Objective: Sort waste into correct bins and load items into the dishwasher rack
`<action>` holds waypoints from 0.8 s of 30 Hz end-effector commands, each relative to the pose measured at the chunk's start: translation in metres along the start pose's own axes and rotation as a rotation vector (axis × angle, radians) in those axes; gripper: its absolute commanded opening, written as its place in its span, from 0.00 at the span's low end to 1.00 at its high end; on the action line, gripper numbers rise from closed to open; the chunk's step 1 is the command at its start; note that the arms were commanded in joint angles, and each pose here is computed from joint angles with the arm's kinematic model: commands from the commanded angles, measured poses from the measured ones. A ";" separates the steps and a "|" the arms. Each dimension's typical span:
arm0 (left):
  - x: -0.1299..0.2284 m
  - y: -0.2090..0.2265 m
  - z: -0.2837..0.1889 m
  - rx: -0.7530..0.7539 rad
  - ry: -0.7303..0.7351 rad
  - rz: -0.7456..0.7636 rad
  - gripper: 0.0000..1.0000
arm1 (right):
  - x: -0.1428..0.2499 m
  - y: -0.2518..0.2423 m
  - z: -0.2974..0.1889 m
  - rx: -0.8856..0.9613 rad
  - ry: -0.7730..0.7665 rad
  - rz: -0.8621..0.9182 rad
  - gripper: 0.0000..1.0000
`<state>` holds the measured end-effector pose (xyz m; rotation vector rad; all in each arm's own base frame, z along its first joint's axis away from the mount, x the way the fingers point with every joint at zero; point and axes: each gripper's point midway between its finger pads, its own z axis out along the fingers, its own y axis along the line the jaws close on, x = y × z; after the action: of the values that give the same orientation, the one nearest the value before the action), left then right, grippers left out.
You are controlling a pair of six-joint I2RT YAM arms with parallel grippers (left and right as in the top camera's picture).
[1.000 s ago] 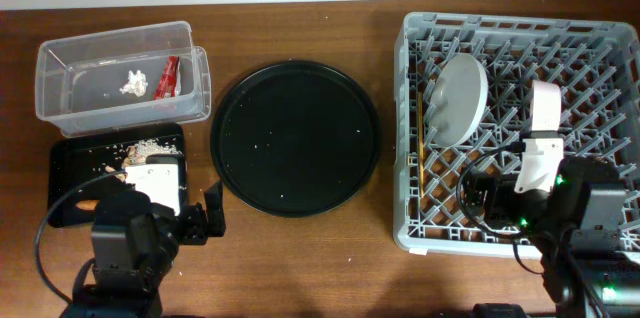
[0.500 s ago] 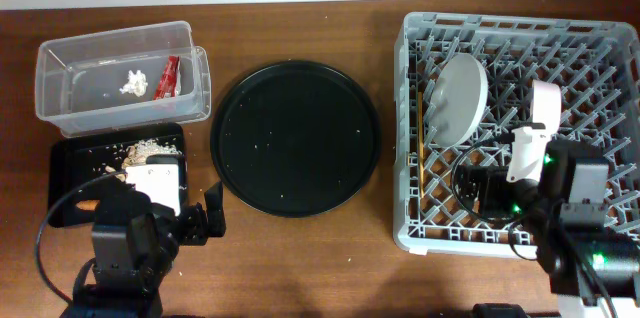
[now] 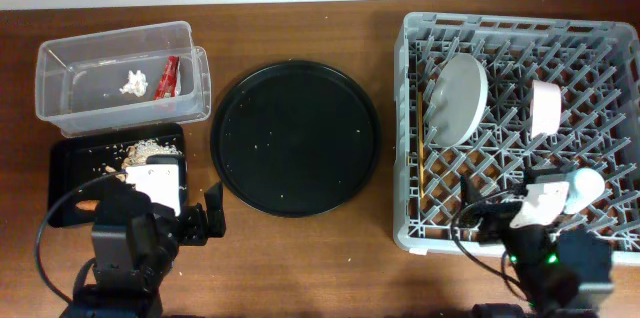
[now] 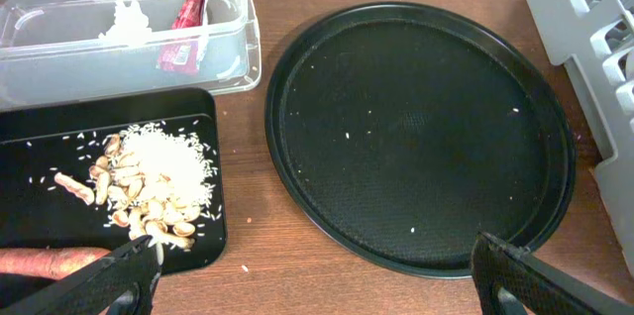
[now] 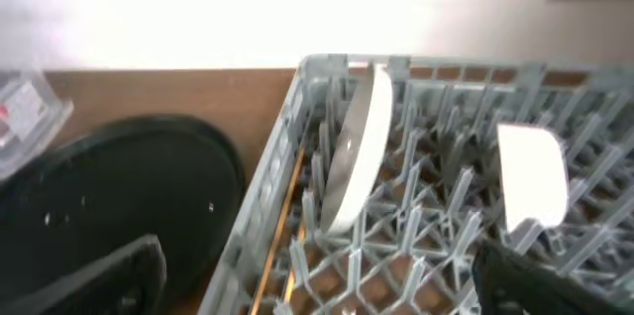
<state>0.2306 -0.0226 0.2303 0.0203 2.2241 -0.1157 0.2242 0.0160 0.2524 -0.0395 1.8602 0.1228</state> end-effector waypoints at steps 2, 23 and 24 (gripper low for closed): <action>0.002 0.001 0.000 -0.007 0.000 0.001 0.99 | 0.011 0.007 0.016 -0.040 -0.229 -0.031 0.98; 0.002 0.001 0.000 -0.007 0.000 0.000 0.99 | 0.085 -0.019 0.047 0.088 -0.210 -0.148 0.98; 0.002 0.001 0.000 -0.007 0.000 0.000 0.99 | 0.085 -0.019 0.047 0.088 -0.210 -0.148 0.98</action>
<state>0.2305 -0.0225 0.2293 0.0200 2.2268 -0.1152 0.2463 0.0021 0.1581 -0.0799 1.6434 -0.0643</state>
